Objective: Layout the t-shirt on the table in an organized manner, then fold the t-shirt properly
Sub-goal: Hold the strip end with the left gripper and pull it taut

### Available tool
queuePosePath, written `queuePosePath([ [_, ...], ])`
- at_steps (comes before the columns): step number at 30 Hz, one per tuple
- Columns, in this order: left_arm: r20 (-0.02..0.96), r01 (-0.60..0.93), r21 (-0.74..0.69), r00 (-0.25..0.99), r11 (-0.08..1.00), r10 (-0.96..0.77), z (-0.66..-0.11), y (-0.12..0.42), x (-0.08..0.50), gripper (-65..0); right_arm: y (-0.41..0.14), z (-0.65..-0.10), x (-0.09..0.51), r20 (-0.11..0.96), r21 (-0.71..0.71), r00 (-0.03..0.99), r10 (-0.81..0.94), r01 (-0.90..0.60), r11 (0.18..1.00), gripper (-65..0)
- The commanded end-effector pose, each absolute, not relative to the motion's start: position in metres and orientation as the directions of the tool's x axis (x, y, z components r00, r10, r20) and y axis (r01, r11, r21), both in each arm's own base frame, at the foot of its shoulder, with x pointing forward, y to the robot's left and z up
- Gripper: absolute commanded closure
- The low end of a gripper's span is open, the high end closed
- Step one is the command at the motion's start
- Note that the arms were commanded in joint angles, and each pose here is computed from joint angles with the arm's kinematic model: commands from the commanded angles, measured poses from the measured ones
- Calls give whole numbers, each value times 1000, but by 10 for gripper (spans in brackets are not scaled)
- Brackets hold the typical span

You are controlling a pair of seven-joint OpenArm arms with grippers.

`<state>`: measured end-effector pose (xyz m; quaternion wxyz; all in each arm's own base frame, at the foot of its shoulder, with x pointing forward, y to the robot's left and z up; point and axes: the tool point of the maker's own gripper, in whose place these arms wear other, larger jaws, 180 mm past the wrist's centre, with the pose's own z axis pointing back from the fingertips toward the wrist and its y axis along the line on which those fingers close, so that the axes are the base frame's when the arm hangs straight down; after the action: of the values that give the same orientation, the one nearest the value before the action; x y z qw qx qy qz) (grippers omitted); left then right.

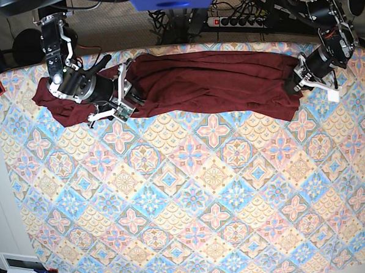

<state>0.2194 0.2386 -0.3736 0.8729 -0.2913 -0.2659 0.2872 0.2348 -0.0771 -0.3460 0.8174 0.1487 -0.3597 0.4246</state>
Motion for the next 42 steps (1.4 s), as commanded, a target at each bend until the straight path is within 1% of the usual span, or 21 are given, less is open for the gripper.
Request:
queuePosePath([
  [1,318,-305,-684,693,663,647,-359,239,228,-32,-74,-336,239,740,-74,353,573,-804,590,-154],
  [4,273,-290,-713,724,639,633,-356,231,223,-105,-74,-336,239,740,-74,353,573,-804,590,-154],
  [6,280,-280,-688,749,670,601,-352,240,221,-165,-74,-335,239,741,-75,351,573,-804,590,-154],
  [9,260,-294,-679,761,673,594,-355,248,219,-238,-74,-336,239,741,-73,353,571,-804,591,-154],
  [11,259,-287,-672,773,682,580,-350,257,222,-271,-74,-336,239,741,-72,354,571,-804,591,-154],
  [13,241,-288,-684,778,670,580,-347,264,227,-289,-74,-336,239,741,-72,354,571,-804,591,-154],
  [17,220,-314,-686,771,657,598,-343,288,235,-295,-74,-336,239,741,-72,354,571,-804,591,-154],
  [20,200,-324,-673,786,665,585,-348,294,243,-295,-74,-336,239,741,-72,354,571,-804,591,-154],
  [23,153,-334,-649,823,684,547,-361,291,247,-295,-74,-336,239,741,-73,353,571,-804,591,-154],
  [28,121,-332,-646,845,688,521,-371,280,258,-295,-74,-335,240,742,-75,350,571,-803,591,-154],
  [33,95,-325,-533,894,781,437,-396,277,251,-295,-75,-335,241,742,-76,351,571,-802,593,-154],
  [36,57,-303,-466,927,831,370,-413,270,238,-295,-76,-334,242,743,-79,351,570,-800,595,-154],
  [42,-15,-254,-439,961,862,276,-431,248,219,-293,-73,-334,242,745,-78,347,570,-803,591,-154],
])
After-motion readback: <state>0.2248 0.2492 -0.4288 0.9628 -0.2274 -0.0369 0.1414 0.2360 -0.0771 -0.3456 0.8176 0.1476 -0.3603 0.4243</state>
